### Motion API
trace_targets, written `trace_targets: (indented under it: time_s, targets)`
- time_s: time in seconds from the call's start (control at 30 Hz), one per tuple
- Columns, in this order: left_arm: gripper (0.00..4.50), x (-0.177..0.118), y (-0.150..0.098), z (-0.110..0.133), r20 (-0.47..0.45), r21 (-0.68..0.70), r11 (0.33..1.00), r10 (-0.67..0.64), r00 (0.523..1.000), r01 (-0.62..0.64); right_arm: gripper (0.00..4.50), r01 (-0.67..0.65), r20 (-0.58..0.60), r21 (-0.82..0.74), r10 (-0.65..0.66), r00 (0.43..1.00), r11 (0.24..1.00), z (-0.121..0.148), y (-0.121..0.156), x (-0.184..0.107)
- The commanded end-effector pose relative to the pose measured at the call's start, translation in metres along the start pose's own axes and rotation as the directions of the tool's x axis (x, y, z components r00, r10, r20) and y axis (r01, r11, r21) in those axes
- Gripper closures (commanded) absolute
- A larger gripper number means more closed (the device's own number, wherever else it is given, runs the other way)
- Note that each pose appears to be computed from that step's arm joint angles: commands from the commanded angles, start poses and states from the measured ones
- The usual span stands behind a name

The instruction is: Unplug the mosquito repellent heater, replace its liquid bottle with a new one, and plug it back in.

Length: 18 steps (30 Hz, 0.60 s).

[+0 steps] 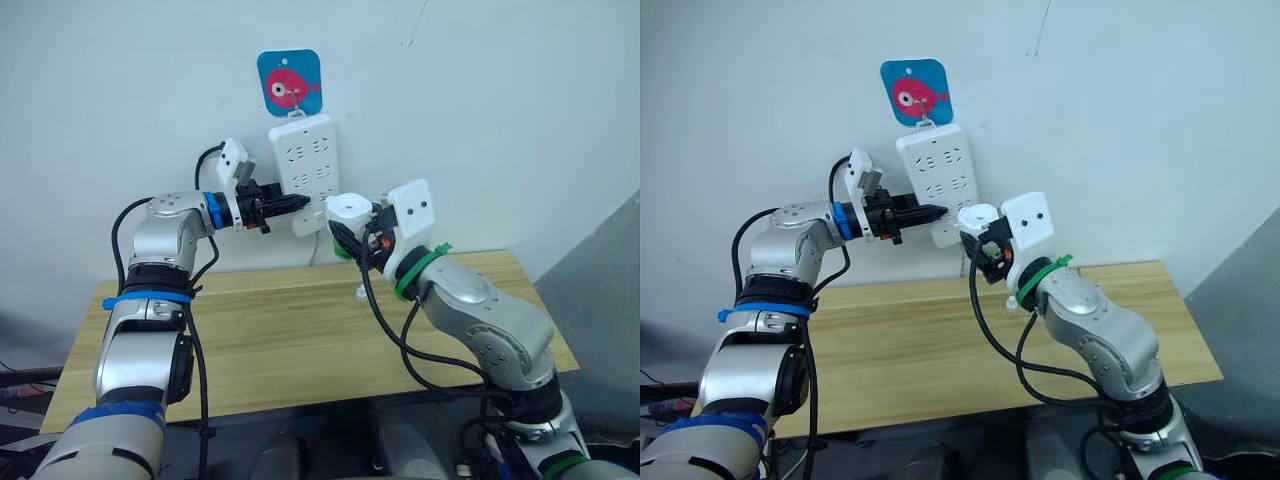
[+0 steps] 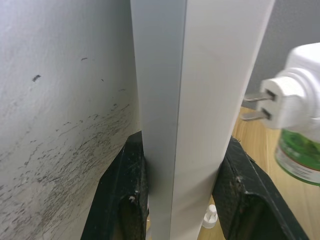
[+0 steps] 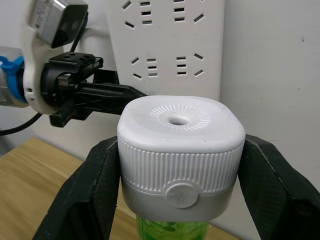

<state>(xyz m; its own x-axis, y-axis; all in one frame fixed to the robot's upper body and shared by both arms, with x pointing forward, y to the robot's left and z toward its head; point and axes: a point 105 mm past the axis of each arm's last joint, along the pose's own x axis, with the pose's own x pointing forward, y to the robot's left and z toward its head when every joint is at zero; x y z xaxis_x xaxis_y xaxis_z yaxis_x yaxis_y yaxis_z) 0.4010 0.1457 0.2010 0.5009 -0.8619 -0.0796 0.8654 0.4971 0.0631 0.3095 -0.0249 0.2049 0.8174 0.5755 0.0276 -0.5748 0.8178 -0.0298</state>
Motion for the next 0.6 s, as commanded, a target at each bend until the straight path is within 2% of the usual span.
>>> trace_targets:
  time_s: [0.03, 0.6]
  targets:
    - [3.2, 0.001, -0.002, 0.019, 0.06, 0.034, 0.999, -0.004, 0.998, 0.002, 1.5, 0.012, 0.075, -0.018, -0.011, 0.997, 1.0, 0.016, 0.002, 0.001]
    - [3.2, 0.0, -0.004, 0.019, 0.062, 0.036, 0.999, -0.004, 0.998, 0.002, 1.5, 0.04, 0.091, -0.016, -0.038, 0.995, 0.999, 0.009, 0.005, 0.015]
